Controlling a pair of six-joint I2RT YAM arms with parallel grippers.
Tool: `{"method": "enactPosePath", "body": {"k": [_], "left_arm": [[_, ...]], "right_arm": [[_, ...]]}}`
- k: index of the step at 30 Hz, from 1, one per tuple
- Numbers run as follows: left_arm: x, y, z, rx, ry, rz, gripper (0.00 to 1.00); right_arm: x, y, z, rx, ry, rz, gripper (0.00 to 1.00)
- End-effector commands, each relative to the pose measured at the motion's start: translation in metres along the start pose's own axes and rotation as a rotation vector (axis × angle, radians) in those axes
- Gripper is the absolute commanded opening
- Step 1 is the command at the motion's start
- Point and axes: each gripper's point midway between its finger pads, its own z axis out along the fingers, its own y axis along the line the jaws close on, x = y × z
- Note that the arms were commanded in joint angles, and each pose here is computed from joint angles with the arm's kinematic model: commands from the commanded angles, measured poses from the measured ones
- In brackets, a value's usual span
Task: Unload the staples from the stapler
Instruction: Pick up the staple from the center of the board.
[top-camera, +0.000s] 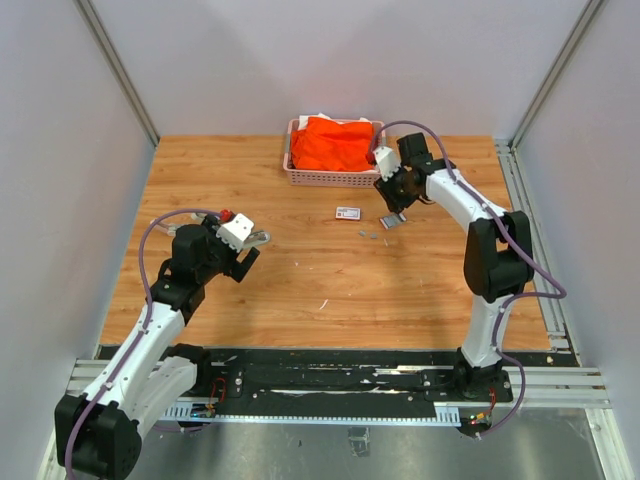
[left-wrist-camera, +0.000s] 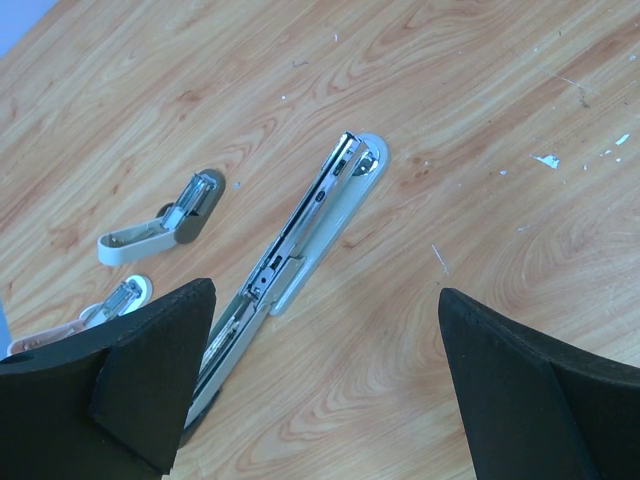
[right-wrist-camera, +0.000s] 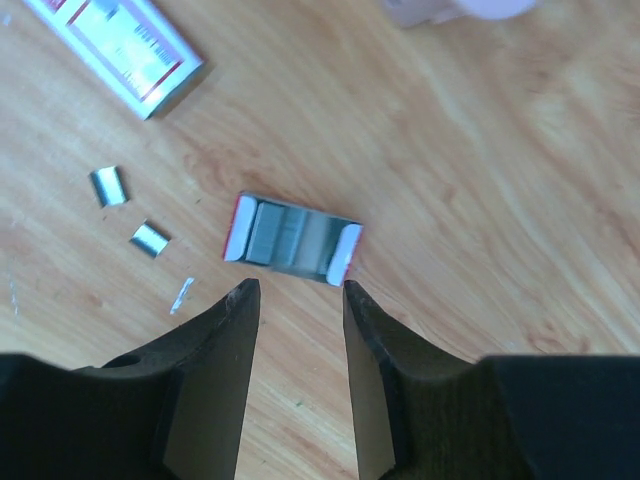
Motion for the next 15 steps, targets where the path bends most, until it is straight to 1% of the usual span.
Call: {"method": "enactPosePath", "body": {"k": [1, 6, 11, 15], "left_arm": [[-0.003, 0.002, 0.001, -0.012, -0.017, 0.013, 0.98], [-0.003, 0.001, 0.001, -0.005, -0.019, 0.014, 0.98], [-0.005, 0.001, 0.000, -0.003, -0.023, 0.013, 0.98], [-0.006, 0.002, -0.001, -0.007, -0.026, 0.015, 0.98]], "right_arm": [[0.006, 0.036, 0.000, -0.189, -0.011, -0.183, 0.40], [0.014, 0.066, -0.002, -0.305, -0.051, -0.366, 0.37], [0.026, 0.092, 0.007, -0.393, -0.043, -0.443, 0.35], [0.027, 0.100, 0.014, -0.394, -0.036, -0.481, 0.35]]}}
